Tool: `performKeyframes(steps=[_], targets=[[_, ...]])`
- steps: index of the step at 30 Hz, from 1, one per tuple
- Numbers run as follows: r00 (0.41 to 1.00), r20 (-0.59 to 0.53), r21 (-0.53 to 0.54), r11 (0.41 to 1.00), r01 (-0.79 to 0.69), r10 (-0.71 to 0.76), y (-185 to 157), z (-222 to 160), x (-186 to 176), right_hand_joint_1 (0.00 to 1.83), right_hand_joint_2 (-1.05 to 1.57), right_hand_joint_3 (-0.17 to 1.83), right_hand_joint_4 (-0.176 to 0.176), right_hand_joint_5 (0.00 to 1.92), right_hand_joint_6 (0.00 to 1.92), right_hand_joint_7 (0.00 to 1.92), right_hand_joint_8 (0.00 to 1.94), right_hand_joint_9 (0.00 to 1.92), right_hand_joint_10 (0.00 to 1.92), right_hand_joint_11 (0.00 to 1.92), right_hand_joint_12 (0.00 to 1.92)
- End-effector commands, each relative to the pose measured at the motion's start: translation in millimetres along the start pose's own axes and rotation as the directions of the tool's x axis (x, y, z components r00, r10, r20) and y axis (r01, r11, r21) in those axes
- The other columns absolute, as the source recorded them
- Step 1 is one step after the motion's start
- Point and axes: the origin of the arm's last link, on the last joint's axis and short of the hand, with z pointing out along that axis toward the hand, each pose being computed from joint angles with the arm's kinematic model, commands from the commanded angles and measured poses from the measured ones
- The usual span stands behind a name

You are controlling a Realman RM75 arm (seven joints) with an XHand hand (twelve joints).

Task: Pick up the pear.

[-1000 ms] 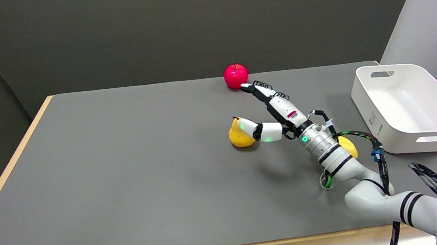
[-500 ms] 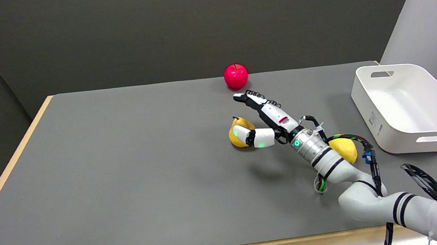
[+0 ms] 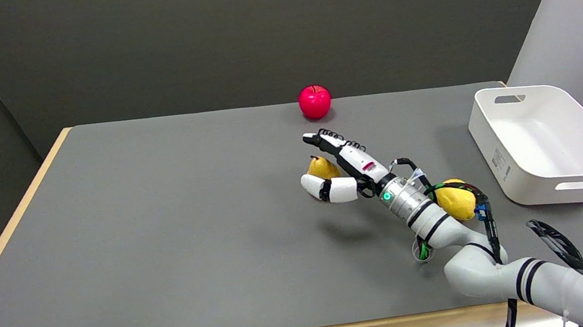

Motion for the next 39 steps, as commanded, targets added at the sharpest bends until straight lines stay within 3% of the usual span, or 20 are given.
performKeyframes(steps=[1, 8, 13, 17, 19, 21, 23, 26, 27, 30, 39], targets=[[0.999, 0.052, -0.003, 1.000, 0.001, -0.001, -5.2, 5.4, -17.9, 0.44, 0.63, 0.87, -0.176, 0.13, 0.39, 0.13, 0.26, 0.04, 0.50, 0.00, 0.79], [0.998, 0.069, -0.012, 1.000, -0.008, 0.009, -7.0, 7.6, -24.8, 0.45, 0.63, 0.89, -0.176, 0.13, 0.40, 0.14, 0.27, 0.06, 0.51, 0.00, 0.83], [0.998, 0.067, -0.010, 1.000, -0.015, 0.016, -8.6, 8.3, -27.2, 0.55, 0.66, 0.99, -0.169, 0.20, 0.52, 0.27, 0.40, 0.19, 0.67, 0.06, 1.06], [0.998, 0.063, -0.006, 1.000, -0.015, 0.015, -9.1, 8.7, -26.3, 0.71, 0.72, 0.93, -0.137, 0.32, 0.67, 0.44, 0.50, 0.35, 0.88, 0.22, 1.32], [0.998, 0.060, -0.003, 1.000, -0.015, 0.015, -9.7, 9.4, -25.5, 0.80, 0.78, 0.89, -0.080, 0.38, 1.01, 0.57, 0.67, 0.46, 1.04, 0.39, 1.53], [0.998, 0.057, 0.000, 1.000, -0.011, 0.011, -10.2, 9.9, -24.9, 0.87, 0.82, 0.89, -0.053, 0.37, 1.16, 0.62, 0.83, 0.56, 1.15, 0.44, 1.61], [0.999, 0.054, 0.005, 1.000, -0.008, 0.007, -11.5, 11.0, -24.4, 0.90, 1.20, 0.35, -0.065, 0.51, 1.63, 0.62, 0.99, 0.60, 1.22, 0.33, 1.80], [0.999, 0.038, 0.019, 1.000, -0.008, 0.007, -13.2, 11.3, -22.3, 1.12, 1.28, 0.11, -0.085, 0.47, 1.70, 0.74, 1.43, 0.65, 1.25, 0.41, 1.91], [0.999, 0.035, 0.021, 1.000, -0.006, 0.006, -13.4, 11.4, -21.6, 1.12, 1.31, 0.06, -0.086, 0.46, 1.70, 0.73, 1.48, 0.65, 1.32, 0.40, 1.92], [1.000, 0.019, 0.039, 0.999, 0.002, -0.003, -14.9, 11.4, -18.8, 1.31, 1.33, -0.05, -0.146, 0.45, 1.69, 0.70, 1.48, 0.64, 1.65, 0.43, 1.92], [0.994, -0.099, 0.155, 0.986, 0.057, -0.042, -32.0, 18.9, 15.0, 1.32, 1.25, 0.06, -0.134, 0.51, 1.63, 0.73, 1.38, 0.71, 1.59, 0.52, 1.92]])
